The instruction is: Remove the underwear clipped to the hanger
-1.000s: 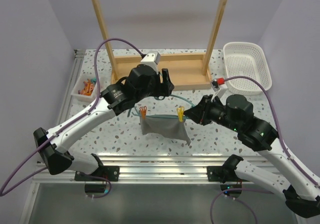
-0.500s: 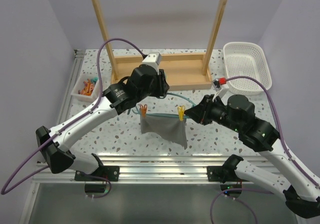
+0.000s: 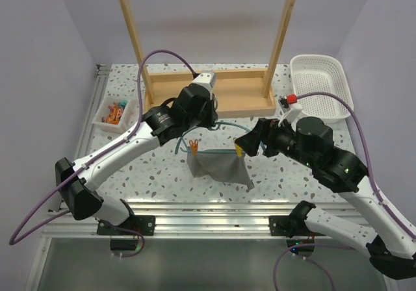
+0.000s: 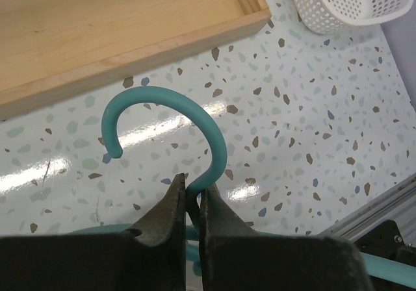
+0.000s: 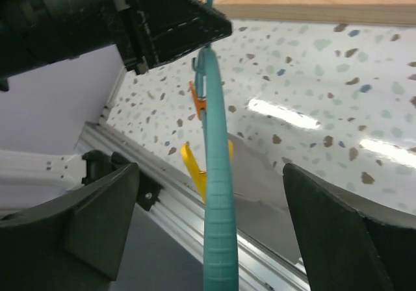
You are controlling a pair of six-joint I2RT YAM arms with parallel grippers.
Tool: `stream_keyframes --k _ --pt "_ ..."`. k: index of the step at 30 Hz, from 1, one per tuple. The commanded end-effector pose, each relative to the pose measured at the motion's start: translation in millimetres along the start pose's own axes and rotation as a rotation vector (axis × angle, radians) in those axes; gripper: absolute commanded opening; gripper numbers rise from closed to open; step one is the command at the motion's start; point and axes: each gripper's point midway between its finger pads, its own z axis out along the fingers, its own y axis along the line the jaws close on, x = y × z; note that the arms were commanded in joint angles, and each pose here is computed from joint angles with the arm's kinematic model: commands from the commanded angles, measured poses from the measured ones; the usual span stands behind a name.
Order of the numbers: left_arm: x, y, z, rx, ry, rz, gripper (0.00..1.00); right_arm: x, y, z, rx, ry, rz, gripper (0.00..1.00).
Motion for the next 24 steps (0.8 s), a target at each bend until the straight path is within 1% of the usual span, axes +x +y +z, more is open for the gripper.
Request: stream_keyframes --k 1,2,3,4,5,6,8,9,10,11,13,14,15,16,17,18,20,21,22,24 --pt "-23.0 -6.2 -3.9 -0.024 -0.039 -0.016 0.00 -20.5 -33.6 -14.4 0.218 -0.050 -0.085 0.99" --pt "-24.0 -4.7 -2.0 -0.038 -0.036 -0.014 0.00 -18.0 -45.8 -19.8 0.282 -0.033 -0.108 0.99" --pt "-19.1 -4.1 5.4 -0.048 -0.015 -0.007 0.00 -26.9 -52.5 -25.5 0.332 -0.061 -0.128 0.99" --pt "-21.4 -6.0 5.6 -0.047 -0.011 -0.003 0.00 -28.7 -59.7 -28.8 0.369 -0.059 -0.165 0.98" --pt "-20.3 -6.9 7.8 -0.048 -0.001 0.000 0.00 -26.0 -67.8 -33.4 0.411 -0.039 -0.191 0.99" --pt "-14.4 -6.0 15.6 -0.060 0.023 0.008 0.00 -33.3 -77.0 -39.9 0.472 -0.061 -0.214 0.99" --pt "-10.8 -7.2 22.5 -0.066 0.052 0.014 0.00 -32.5 -85.4 -46.9 0.515 -0.034 -0.274 0.99" --pt "-6.3 -9.6 29.2 -0.053 0.087 0.027 0.00 -31.5 -59.2 -55.1 0.336 -0.029 -0.354 0.97" --pt "-0.2 -8.3 37.7 -0.061 0.113 0.032 0.00 -38.6 -45.8 -56.9 0.264 -0.075 -0.367 0.97" --pt "5.3 -6.0 40.6 -0.066 0.141 0.048 0.00 -39.1 -32.4 -61.1 0.185 -0.086 -0.390 0.95" --pt "10.3 -6.8 51.0 -0.069 0.178 0.060 0.00 -51.5 -15.2 -74.8 0.112 -0.143 -0.412 0.92" --pt "14.7 -5.0 53.2 -0.075 0.201 0.072 0.00 -51.2 -10.2 -75.6 0.085 -0.132 -0.443 0.91" --pt "12.6 -8.3 55.0 -0.064 0.202 0.073 0.00 -42.2 3.3 -73.7 0.000 -0.083 -0.469 0.88" --pt "16.9 -10.3 60.0 -0.053 0.220 0.075 0.00 -32.8 7.5 -66.8 -0.028 -0.007 -0.487 0.87" --pt "13.2 -14.2 60.3 -0.039 0.216 0.077 0.00 -24.6 9.7 -61.2 -0.052 0.049 -0.503 0.84" --pt "18.1 -17.6 65.7 -0.026 0.237 0.081 0.00 -9.5 17.5 -59.0 -0.119 0.126 -0.505 0.80" --pt "16.0 -21.0 66.9 -0.015 0.248 0.090 0.00 5.9 21.0 -46.7 -0.165 0.209 -0.499 0.77" --pt "16.8 -22.5 67.8 -0.008 0.256 0.094 0.00 10.4 23.3 -43.5 -0.188 0.226 -0.493 0.74" --pt "20.2 -24.8 69.8 0.004 0.273 0.096 0.00 15.8 23.9 -37.4 -0.206 0.239 -0.487 0.67" --pt "21.4 -28.3 69.2 0.022 0.291 0.104 0.00 18.8 21.8 -28.8 -0.200 0.245 -0.474 0.57"
